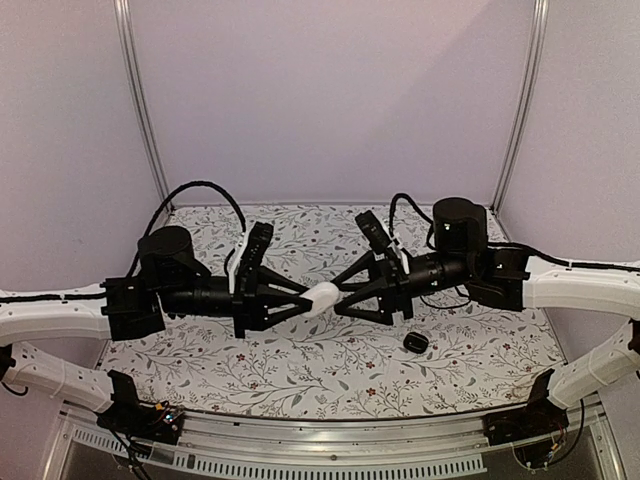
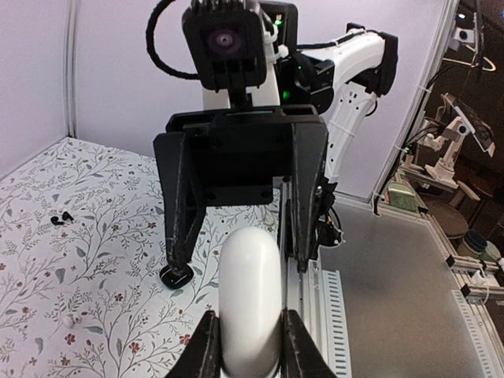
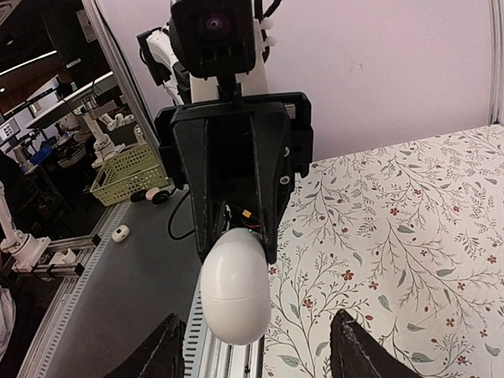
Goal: Insert the wireless bluetooth earbuds into the charging case
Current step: Pass from the left arm to the right
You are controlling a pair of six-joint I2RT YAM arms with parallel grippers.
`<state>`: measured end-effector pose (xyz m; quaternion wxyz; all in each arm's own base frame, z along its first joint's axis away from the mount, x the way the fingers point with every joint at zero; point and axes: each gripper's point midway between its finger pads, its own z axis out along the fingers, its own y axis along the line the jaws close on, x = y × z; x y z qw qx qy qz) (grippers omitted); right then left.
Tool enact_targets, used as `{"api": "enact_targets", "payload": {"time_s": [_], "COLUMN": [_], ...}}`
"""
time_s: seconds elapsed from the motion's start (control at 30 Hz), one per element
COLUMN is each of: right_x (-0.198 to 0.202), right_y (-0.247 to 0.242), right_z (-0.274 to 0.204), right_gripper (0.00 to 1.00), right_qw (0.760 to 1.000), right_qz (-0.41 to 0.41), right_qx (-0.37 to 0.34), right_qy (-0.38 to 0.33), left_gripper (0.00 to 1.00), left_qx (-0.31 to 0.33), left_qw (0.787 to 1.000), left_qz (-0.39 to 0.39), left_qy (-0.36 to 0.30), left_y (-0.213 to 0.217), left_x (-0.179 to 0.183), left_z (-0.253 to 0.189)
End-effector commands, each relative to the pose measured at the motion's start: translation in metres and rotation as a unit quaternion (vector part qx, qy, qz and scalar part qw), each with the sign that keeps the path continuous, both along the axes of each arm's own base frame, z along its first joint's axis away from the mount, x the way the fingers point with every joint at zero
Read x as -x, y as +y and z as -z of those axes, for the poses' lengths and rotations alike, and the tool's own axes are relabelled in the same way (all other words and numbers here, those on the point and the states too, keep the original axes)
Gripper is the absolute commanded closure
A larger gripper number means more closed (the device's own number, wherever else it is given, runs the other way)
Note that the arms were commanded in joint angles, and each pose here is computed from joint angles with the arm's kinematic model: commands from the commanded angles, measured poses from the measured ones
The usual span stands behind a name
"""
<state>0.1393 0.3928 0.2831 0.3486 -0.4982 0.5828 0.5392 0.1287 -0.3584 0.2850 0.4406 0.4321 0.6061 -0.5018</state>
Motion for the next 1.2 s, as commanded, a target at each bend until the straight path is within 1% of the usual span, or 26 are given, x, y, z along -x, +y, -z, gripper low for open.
{"api": "enact_targets", "payload": {"time_s": [0.0, 0.17, 0.5, 0.63, 0.87, 0.93, 1.1, 1.17], "right_x": [0.000, 0.001, 0.002, 0.004, 0.004, 0.004, 0.004, 0.004], "right_y": [0.007, 0.011, 0.016, 0.018, 0.020, 0.020, 0.020, 0.020], "right_z": [-0.021, -0.026, -0.024, -0.024, -0.024, -0.024, -0.023, -0.023], "right_gripper": [0.40, 0.50, 0.65, 0.66, 0.66, 0.64, 0.74, 0.79], "right_qw": [0.998, 0.997, 0.997, 0.997, 0.997, 0.997, 0.997, 0.997], "right_qz": [-0.014, -0.027, -0.035, -0.041, -0.048, -0.048, -0.048, -0.048], "right_qx": [-0.053, -0.066, -0.062, -0.061, -0.056, -0.055, -0.051, -0.048], "right_qy": [0.015, 0.020, 0.023, 0.023, 0.024, 0.024, 0.021, 0.020], "left_gripper": [0.88, 0.88, 0.88, 0.88, 0.88, 0.89, 0.89, 0.88], "left_qx": [0.055, 0.059, 0.056, 0.049, 0.042, 0.041, 0.032, 0.026], "left_qw": [0.998, 0.998, 0.998, 0.999, 0.999, 0.999, 0.999, 1.000], "left_qz": [-0.020, -0.025, -0.026, -0.022, -0.016, -0.013, -0.013, -0.014], "left_qy": [-0.006, -0.006, -0.003, 0.001, 0.000, 0.001, -0.002, -0.002], "left_y": [0.004, 0.005, 0.004, 0.002, 0.001, 0.000, -0.001, -0.001], "left_x": [-0.007, -0.009, -0.009, -0.009, -0.008, -0.007, -0.008, -0.009], "left_z": [-0.025, -0.025, -0.023, -0.020, -0.017, -0.017, -0.014, -0.012]}}
